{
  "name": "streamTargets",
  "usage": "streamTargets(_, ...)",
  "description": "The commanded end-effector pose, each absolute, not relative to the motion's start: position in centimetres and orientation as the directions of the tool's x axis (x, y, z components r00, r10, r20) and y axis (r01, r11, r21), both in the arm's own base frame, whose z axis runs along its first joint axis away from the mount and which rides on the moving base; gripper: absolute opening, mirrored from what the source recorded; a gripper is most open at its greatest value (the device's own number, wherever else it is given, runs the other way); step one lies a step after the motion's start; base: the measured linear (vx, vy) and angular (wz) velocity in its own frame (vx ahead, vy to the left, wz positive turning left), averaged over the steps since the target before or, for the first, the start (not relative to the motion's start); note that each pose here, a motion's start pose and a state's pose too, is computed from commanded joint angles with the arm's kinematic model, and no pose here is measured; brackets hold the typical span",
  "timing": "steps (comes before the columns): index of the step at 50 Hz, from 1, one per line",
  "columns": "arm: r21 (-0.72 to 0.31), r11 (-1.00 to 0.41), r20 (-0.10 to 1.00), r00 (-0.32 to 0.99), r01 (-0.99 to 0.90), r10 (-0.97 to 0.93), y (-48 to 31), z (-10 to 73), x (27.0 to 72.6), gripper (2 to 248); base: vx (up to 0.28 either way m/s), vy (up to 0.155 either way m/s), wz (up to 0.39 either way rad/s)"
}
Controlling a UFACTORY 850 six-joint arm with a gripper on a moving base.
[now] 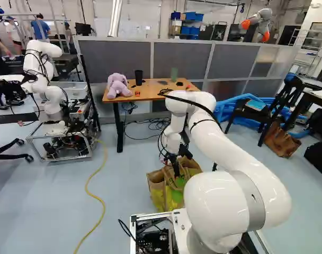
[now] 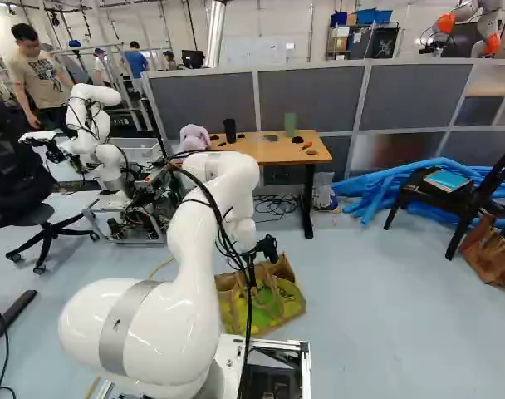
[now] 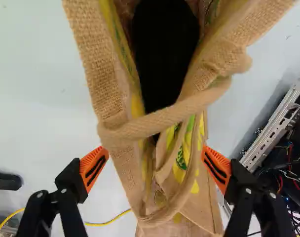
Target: Pick up the bag on the ground and place it on the table
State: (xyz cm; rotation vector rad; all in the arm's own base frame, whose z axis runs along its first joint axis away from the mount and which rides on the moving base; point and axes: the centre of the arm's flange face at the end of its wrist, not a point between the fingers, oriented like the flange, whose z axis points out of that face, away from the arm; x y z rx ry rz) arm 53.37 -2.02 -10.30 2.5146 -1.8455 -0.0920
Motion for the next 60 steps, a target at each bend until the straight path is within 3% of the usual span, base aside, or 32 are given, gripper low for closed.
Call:
streamTargets(42,0.057,-0.300,-0.037,0.299,-0.952,-0.954,-2.0,-14.2,53.4,246,0.000,0.000,0.000)
streamTargets(43,0.057,-0.300,-0.037,0.299,-0.952,-0.954,-2.0,-14.2,53.4,213,0.000,0.000,0.000)
streamTargets(47,0.057,-0.300,-0.037,0.299,-0.952,-0.954,-2.0,-14.2,53.4,213,0.000,0.000,0.000)
streamTargets(48,0.057,-0.300,-0.037,0.299,-0.952,-0.954,-2.0,-14.2,53.4,175,0.000,0.000,0.000)
streamTargets(52,0.057,-0.300,-0.037,0.299,-0.952,-0.954,-2.0,-14.2,53.4,175,0.000,0.000,0.000)
streamTargets(53,0.057,-0.300,-0.037,0.299,-0.952,-0.954,-2.0,-14.2,53.4,137,0.000,0.000,0.000)
streamTargets(58,0.057,-0.300,-0.037,0.299,-0.952,-0.954,-2.0,-14.2,53.4,137,0.000,0.000,0.000)
streamTargets(59,0.057,-0.300,-0.037,0.299,-0.952,-0.954,-2.0,-14.2,53.4,100,0.000,0.000,0.000)
streamTargets(60,0.057,-0.300,-0.037,0.299,-0.952,-0.954,-2.0,-14.2,53.4,100,0.000,0.000,0.000)
